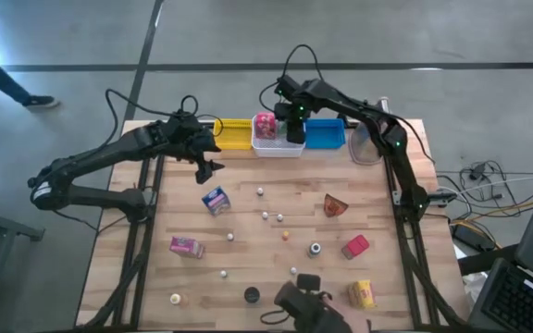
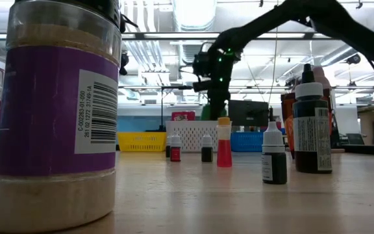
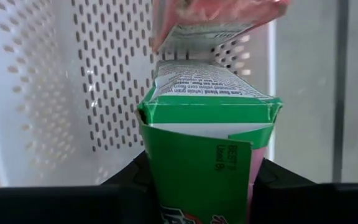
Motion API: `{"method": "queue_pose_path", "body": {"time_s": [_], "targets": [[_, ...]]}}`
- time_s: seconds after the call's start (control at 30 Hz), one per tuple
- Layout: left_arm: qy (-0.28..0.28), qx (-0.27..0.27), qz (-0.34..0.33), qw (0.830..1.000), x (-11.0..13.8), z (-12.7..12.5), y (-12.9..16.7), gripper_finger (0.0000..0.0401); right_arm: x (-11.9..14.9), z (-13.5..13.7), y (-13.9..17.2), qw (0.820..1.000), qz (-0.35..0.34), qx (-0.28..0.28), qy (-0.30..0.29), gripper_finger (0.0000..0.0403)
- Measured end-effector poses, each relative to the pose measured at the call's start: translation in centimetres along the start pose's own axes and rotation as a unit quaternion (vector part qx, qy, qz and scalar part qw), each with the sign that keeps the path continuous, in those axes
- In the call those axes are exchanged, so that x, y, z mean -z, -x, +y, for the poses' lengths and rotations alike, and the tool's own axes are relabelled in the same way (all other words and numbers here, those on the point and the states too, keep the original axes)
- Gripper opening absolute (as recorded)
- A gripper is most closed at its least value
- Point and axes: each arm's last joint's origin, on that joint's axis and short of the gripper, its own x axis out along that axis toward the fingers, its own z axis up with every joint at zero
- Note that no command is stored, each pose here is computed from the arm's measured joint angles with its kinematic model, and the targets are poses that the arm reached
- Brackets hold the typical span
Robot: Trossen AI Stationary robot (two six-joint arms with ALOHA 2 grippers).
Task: Pick & Place Kitchen Items
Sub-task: Put the green cereal box into the white basket, then put the blue cereal box into the white basket
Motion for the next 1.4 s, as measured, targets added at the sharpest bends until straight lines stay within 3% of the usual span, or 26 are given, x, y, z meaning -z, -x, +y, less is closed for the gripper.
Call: {"method": "queue_pose_path", "body": {"time_s": [0.7, 0.93, 1.1, 1.3, 1.4], "targets": [[-0.006, 0.000, 0.000, 1.000, 0.0, 0.0, 0.0, 0.0284, -0.2, -1.0, -0.2, 0.999, -0.011, 0.030, 0.016, 0.0221], [-0.007, 0.000, 0.000, 1.000, 0.0, 0.0, 0.0, 0.0284, -0.6, -0.9, 2.3, 0.999, -0.029, 0.036, 0.021, 0.0246], [-0.004, 0.001, 0.004, 1.000, 0.1, 0.0, 0.0, 0.0284, -0.8, 0.0, 5.9, 0.998, -0.045, 0.028, 0.019, 0.0250], [0.020, 0.003, 0.027, 0.999, 0.5, -0.1, 0.0, 0.0284, -0.7, 2.8, 11.0, 0.997, -0.067, -0.020, 0.009, 0.0218], [0.004, 0.009, 0.047, 0.999, 0.9, -0.2, 0.0, 0.0284, -0.6, 4.6, 13.7, 0.996, -0.084, -0.023, 0.022, 0.0196]]}}
